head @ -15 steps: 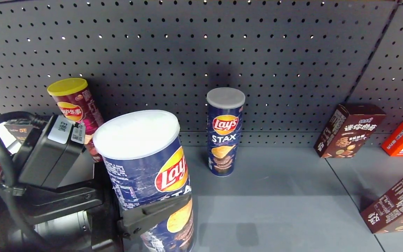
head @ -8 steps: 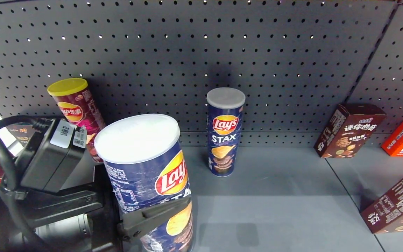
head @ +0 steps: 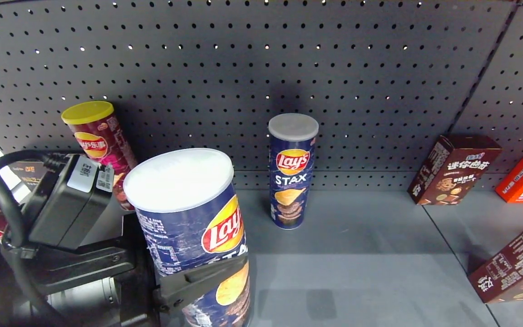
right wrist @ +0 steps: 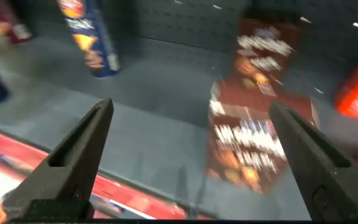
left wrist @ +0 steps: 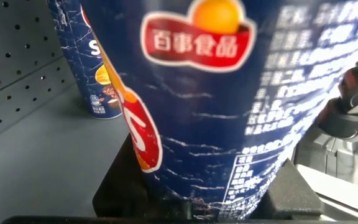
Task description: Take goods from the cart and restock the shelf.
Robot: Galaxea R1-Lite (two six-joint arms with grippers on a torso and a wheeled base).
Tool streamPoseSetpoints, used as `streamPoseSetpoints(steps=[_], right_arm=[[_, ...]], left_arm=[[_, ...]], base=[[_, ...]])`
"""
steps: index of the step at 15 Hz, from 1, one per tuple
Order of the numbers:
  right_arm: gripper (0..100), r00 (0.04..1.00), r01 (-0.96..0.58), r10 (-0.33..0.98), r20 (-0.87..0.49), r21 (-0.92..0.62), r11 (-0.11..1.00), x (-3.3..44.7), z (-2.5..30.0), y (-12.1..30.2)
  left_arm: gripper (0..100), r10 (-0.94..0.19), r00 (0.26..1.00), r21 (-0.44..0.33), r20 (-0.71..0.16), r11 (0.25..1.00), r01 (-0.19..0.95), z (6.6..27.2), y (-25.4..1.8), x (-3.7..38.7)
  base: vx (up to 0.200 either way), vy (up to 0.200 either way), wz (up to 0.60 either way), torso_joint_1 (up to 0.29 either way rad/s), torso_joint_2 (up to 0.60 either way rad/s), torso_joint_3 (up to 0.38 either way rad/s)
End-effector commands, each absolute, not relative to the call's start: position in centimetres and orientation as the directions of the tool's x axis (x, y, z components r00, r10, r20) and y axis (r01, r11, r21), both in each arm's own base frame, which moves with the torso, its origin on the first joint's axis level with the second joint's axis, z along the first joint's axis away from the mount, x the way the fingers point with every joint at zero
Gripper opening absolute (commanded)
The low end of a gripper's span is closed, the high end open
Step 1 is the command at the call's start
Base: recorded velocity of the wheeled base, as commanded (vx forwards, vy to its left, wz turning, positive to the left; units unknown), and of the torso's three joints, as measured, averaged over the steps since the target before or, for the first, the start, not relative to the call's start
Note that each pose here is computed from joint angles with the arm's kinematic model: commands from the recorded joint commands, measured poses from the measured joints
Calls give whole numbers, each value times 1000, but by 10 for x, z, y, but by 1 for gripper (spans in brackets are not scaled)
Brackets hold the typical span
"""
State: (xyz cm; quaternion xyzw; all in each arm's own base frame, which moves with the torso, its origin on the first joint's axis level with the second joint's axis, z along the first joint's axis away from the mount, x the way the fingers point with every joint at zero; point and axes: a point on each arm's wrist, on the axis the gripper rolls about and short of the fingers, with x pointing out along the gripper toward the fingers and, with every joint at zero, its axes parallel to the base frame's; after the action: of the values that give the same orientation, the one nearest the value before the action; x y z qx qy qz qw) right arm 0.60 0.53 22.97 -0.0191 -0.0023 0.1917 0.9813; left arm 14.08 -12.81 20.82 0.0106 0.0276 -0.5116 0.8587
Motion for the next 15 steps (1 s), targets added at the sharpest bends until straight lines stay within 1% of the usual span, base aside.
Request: streamPoseSetpoints(steps=[1,2,3,4,5,6,9,10,13,15], right_arm=[[100,848,-524,519,-106,-27,851,50,258,22],[100,808,-579,567,-158,-40,814,71,261,35],[100,793,-604,586,-164,-88,792,84,262,43],[100,793,-604,586,-164,-88,792,84,262,43],[100,783,-621,603,-156,-119,775,120,263,60],[100,776,-629,613,-147,-123,767,133,264,68],[100,739,-673,657,-151,-119,730,156,266,85],[100,730,-682,666,-151,-119,721,161,268,89],[100,719,-695,683,-129,-126,708,179,277,105],[100,720,-694,678,-146,-128,709,190,276,116]], left_arm=[[0,-878,475,-12,-60,477,879,208,-128,141],[0,-878,475,-12,-61,477,879,207,-128,141],[0,-877,477,-12,-61,478,878,207,-128,141],[0,-877,477,-12,-61,478,878,207,-128,141],[0,-878,475,-12,-61,477,879,207,-128,141],[0,-878,475,-12,-61,477,879,207,-128,141],[0,-877,477,-12,-61,478,878,207,-128,141],[0,-871,487,-12,-61,489,872,207,-126,143],[0,-867,494,-12,-63,495,869,207,-124,144],[0,-868,492,-12,-64,494,869,207,-124,144]], base=[[0,0,0,0,0,0],[0,0,0,0,0,0],[0,0,0,0,0,0],[0,0,0,0,0,0],[0,0,0,0,0,0],[0,0,0,0,0,0],[0,0,0,0,0,0],[0,0,0,0,0,0],[0,0,0,0,0,0],[0,0,0,0,0,0]])
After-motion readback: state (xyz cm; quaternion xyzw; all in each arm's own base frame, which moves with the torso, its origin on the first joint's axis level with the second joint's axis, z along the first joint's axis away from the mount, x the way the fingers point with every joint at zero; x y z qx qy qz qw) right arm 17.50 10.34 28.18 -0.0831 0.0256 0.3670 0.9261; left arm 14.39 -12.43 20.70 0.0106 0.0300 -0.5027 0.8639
